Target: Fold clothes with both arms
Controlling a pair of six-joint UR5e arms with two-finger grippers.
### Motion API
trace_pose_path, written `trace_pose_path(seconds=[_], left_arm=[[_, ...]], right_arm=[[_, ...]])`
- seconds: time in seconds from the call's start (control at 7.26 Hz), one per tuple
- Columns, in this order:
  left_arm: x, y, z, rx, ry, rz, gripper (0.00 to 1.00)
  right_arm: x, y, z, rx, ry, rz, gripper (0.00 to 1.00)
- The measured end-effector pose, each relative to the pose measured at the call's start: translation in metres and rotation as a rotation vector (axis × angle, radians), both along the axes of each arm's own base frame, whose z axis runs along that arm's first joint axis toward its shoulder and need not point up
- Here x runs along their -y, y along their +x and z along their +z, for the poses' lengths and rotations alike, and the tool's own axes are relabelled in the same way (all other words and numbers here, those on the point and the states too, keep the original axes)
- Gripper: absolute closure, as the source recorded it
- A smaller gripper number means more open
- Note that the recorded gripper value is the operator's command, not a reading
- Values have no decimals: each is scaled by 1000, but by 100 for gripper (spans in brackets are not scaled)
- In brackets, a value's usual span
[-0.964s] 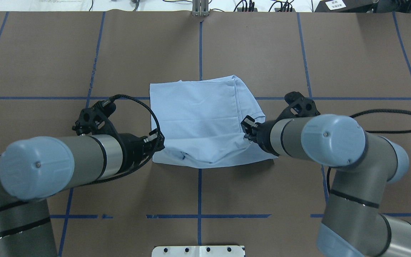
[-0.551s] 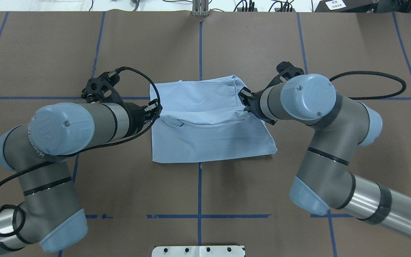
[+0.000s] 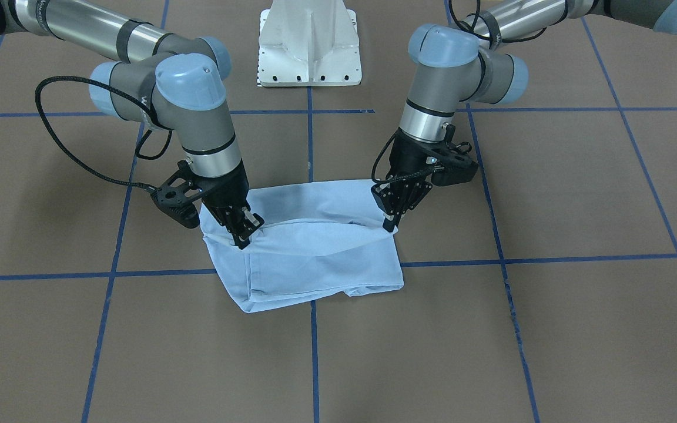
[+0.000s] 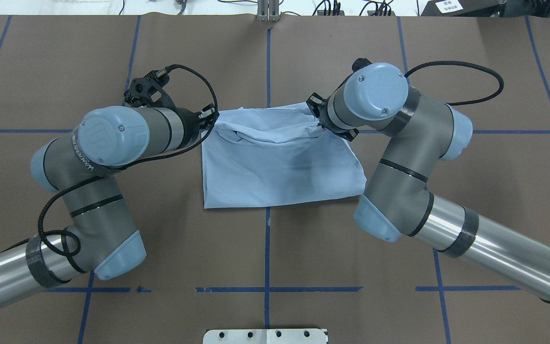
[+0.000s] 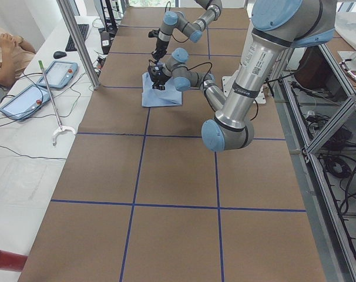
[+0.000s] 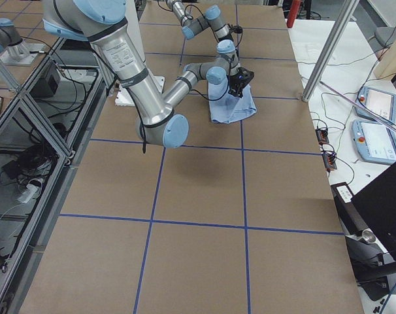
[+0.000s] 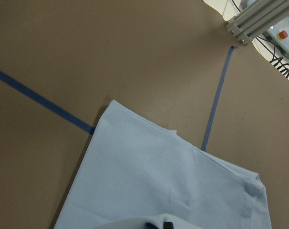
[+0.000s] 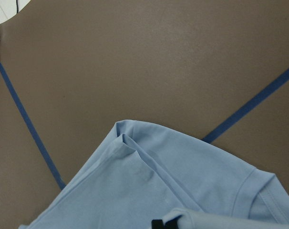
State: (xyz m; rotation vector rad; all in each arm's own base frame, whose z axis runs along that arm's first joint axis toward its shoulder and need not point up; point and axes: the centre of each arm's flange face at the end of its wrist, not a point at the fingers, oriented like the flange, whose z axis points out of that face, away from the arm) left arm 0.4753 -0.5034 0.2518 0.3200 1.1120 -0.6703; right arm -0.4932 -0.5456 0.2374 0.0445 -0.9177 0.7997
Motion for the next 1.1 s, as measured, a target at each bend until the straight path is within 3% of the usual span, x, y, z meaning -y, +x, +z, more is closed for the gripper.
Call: trace_pose_path(seconds=[0.14, 0.41, 0.69, 1.1], left_arm=[[24, 13, 18, 21, 15, -14, 1], [87, 19, 57, 96, 112, -51, 0], [120, -4, 66, 130, 168, -60, 0], [129, -103, 79, 182, 300, 138, 0]], right_arm=[[25, -11, 16, 4, 19, -9, 0], [88, -5, 50, 2, 144, -79, 0], [129, 41, 52, 20, 202, -157, 0], [153, 132, 104, -16, 228, -266, 0]])
